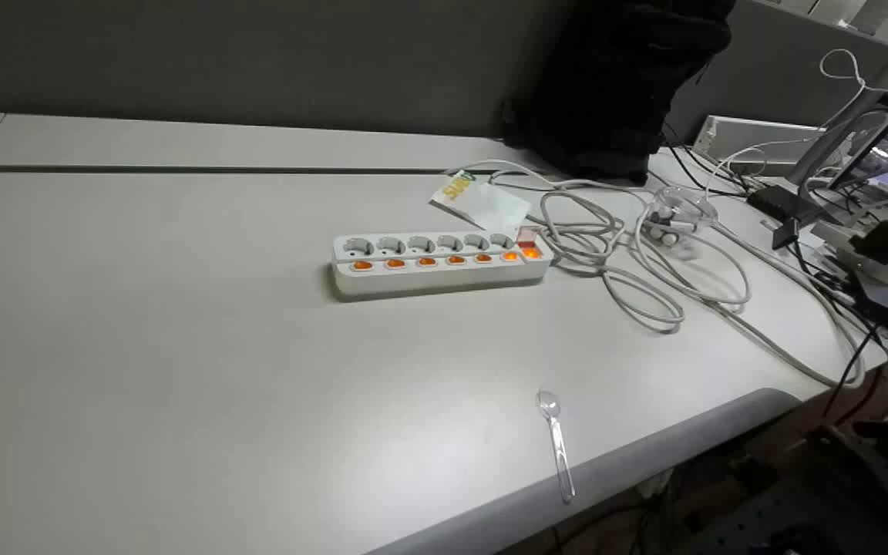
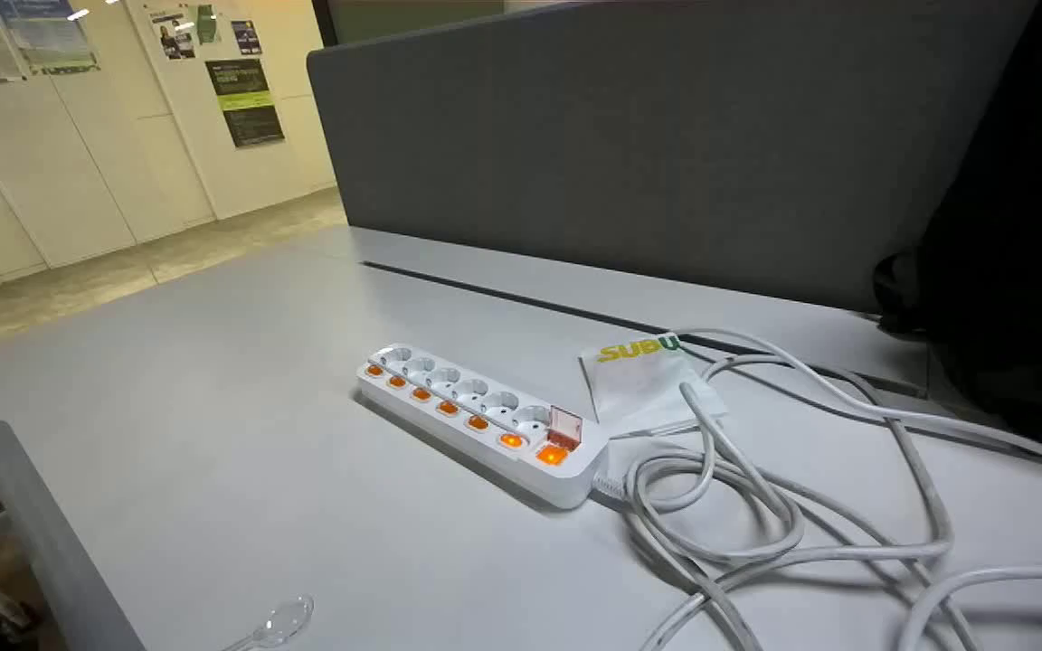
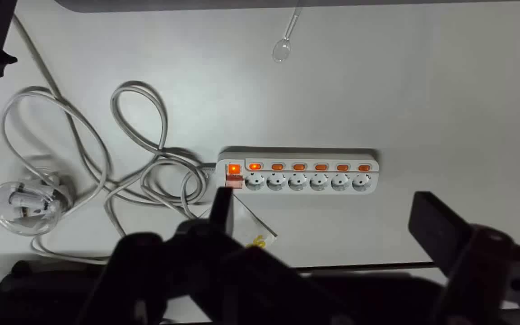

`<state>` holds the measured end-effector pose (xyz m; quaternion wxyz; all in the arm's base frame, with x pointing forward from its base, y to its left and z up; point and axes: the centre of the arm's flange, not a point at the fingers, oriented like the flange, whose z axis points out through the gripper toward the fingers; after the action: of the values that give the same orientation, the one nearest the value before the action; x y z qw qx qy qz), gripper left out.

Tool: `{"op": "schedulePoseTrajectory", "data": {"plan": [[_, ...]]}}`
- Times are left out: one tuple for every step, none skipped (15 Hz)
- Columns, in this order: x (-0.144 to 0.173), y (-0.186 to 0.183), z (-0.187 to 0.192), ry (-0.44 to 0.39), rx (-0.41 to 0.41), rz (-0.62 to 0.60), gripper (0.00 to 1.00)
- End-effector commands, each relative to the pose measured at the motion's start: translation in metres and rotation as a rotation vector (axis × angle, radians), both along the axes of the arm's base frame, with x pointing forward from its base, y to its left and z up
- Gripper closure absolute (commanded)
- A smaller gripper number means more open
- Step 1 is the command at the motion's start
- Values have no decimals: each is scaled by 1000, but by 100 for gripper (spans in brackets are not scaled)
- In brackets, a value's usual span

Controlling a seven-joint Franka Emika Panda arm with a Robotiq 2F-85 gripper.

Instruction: Turn off the second switch from the right side of the adapter

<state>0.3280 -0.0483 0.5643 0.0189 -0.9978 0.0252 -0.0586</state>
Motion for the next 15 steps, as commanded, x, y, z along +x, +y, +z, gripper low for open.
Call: {"op": "schedulePoseTrajectory", "data": {"plan": [[0,0,0,-2,0,0,0],[0,0,1,-4,0,0,0],[0,0,1,-5,0,0,0],[0,0,1,-5,0,0,0],[0,0,1,-5,0,0,0],[0,0,1,-5,-1,0,0],[0,0,1,-5,-1,0,0],[0,0,1,-5,-1,0,0],[0,0,1,-5,-1,0,0],[0,0,1,-5,-1,0,0],[0,0,1,-5,-1,0,0],[0,0,1,-5,-1,0,0],[0,0,1,-5,-1,0,0],[0,0,1,-5,-1,0,0],[2,1,1,-21,-3,-8,0]]}}
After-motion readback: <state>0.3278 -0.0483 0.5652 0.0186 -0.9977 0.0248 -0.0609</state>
